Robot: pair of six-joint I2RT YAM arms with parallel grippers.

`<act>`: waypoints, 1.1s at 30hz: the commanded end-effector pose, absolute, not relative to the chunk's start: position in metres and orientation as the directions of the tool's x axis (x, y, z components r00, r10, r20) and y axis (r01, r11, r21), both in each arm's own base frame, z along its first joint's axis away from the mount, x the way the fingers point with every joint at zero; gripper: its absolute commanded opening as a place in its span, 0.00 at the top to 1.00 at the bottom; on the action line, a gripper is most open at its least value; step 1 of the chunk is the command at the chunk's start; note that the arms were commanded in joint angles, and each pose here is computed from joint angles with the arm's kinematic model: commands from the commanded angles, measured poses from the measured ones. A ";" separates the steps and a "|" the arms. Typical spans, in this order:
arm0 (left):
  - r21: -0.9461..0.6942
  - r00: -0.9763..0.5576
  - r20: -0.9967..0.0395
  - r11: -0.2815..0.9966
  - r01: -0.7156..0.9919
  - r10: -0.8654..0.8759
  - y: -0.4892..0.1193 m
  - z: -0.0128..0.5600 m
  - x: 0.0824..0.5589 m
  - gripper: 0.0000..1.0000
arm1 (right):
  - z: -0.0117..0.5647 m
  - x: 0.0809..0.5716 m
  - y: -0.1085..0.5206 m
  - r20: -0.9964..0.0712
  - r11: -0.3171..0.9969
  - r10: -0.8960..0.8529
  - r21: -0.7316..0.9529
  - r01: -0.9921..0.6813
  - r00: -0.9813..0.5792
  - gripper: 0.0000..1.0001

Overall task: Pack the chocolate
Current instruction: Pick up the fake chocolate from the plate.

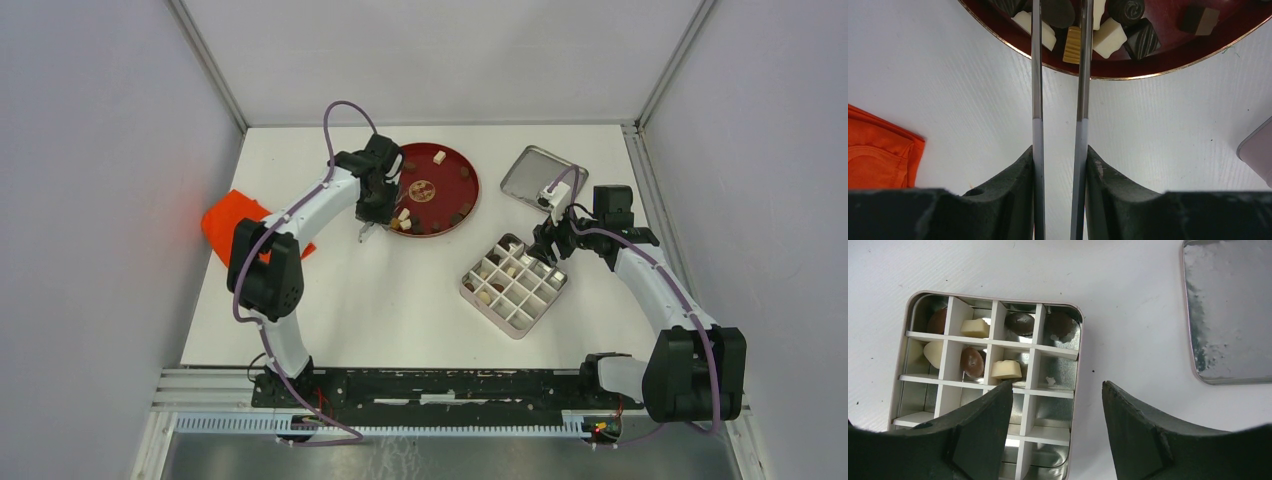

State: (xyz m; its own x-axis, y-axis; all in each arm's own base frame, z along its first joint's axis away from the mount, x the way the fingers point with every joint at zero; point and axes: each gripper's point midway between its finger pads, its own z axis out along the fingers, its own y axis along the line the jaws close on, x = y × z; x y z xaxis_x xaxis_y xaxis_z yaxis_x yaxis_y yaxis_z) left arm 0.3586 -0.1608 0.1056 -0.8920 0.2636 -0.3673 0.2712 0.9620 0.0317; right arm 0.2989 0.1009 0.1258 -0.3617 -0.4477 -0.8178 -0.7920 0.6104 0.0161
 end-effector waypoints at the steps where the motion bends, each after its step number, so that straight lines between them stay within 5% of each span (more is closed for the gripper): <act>1: 0.000 -0.902 -0.362 0.967 0.253 0.236 -0.171 0.100 0.356 0.60 | 0.130 0.300 0.103 -0.829 0.595 -0.447 0.005 -0.804 -0.336 0.28; 8: 0.009 -0.906 -0.345 0.966 0.257 0.244 -0.174 0.096 0.355 0.69 | 0.132 0.300 0.103 -0.831 0.594 -0.446 0.002 -0.804 -0.332 0.28; 12: 0.002 -0.895 -0.373 0.965 0.263 0.245 -0.178 0.106 0.360 0.97 | 0.132 0.300 0.103 -0.832 0.593 -0.446 0.002 -0.805 -0.330 0.28; 33: -0.062 -0.818 -0.531 0.952 0.298 0.222 -0.197 0.158 0.373 0.98 | 0.130 0.300 0.102 -0.829 0.595 -0.448 0.004 -0.804 -0.336 0.28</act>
State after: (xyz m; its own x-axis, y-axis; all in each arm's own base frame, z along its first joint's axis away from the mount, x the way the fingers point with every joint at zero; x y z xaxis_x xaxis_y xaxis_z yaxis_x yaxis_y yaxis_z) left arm 0.3602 -0.1814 0.1168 -0.8711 0.2799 -0.4036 0.3060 0.9520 -0.0003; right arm 0.2988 0.1011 0.1260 -0.3606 -0.4476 -0.8183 -0.7929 0.6092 0.0162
